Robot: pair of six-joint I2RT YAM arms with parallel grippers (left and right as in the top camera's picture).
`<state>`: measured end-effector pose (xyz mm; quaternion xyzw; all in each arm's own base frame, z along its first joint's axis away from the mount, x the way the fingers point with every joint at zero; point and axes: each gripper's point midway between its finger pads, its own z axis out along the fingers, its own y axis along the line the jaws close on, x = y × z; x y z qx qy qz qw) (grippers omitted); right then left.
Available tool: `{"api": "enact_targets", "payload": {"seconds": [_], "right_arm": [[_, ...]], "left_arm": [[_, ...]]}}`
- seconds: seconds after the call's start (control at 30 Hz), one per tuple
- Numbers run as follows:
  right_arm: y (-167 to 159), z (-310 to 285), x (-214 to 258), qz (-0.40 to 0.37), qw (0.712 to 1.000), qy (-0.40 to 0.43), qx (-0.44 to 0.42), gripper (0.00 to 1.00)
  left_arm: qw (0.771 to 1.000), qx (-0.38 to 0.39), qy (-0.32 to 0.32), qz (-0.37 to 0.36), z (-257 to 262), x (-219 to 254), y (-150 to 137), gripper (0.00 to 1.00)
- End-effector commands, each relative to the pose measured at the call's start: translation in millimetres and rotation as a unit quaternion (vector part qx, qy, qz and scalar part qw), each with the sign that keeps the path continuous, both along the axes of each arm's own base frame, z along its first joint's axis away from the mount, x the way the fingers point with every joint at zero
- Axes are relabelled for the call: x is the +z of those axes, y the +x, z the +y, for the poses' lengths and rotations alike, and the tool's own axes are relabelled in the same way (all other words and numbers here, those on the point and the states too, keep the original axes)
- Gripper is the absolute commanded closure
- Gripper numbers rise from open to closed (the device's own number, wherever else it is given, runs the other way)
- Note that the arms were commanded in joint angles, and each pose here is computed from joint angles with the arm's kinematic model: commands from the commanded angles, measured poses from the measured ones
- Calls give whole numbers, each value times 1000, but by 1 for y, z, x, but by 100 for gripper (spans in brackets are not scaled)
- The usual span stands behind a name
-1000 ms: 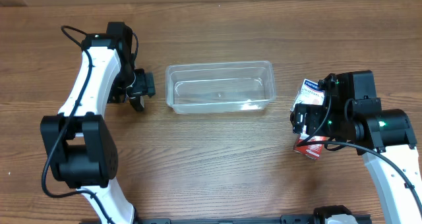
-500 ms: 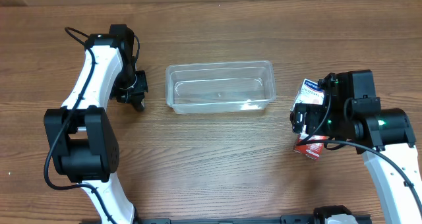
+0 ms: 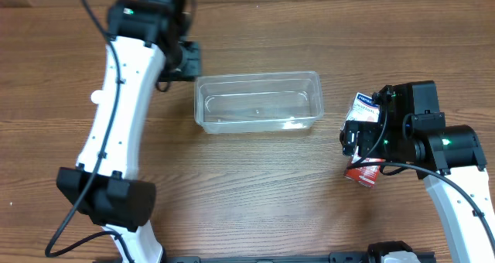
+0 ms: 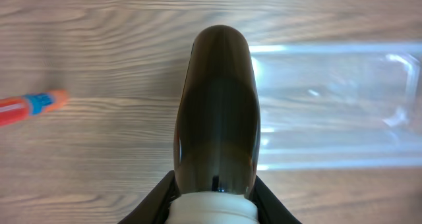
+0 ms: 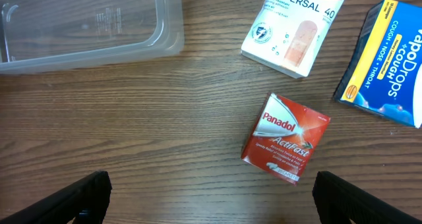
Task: Pack container
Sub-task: 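Carry the dark bottle into the container's left end and release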
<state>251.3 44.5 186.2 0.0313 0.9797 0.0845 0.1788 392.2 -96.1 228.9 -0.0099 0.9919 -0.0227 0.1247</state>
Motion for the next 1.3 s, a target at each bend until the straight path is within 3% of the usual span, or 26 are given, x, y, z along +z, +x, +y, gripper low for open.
{"api": "enact_targets", "payload": {"seconds": [0.0, 0.53, 0.67, 0.73, 0.87, 1.03, 1.17, 1.27], "right_arm": [[6, 2, 12, -19, 1000, 5, -1, 0], [6, 2, 12, -19, 1000, 5, -1, 0], [6, 2, 12, -19, 1000, 5, -1, 0], [6, 2, 12, -19, 1000, 5, -1, 0], [6, 2, 12, -19, 1000, 5, -1, 0], [6, 2, 12, -19, 1000, 5, -1, 0], [6, 2, 12, -19, 1000, 5, -1, 0], [6, 2, 12, -19, 1000, 5, -1, 0]], "left_arm": [[1000, -16, -6, 14, -28, -12, -4, 88], [984, -13, 40, 170, -37, -145, 7, 86], [982, -13, 41, 182, -38, -154, 6, 71], [982, -13, 41, 182, -37, -155, 6, 57], [982, -12, 41, 182, -36, -154, 6, 53], [988, -14, 34, 152, -37, -118, 11, 51], [997, -10, 31, 68, -28, -39, 12, 48], [999, 18, 47, 4, -2, 18, -2, 35]]}}
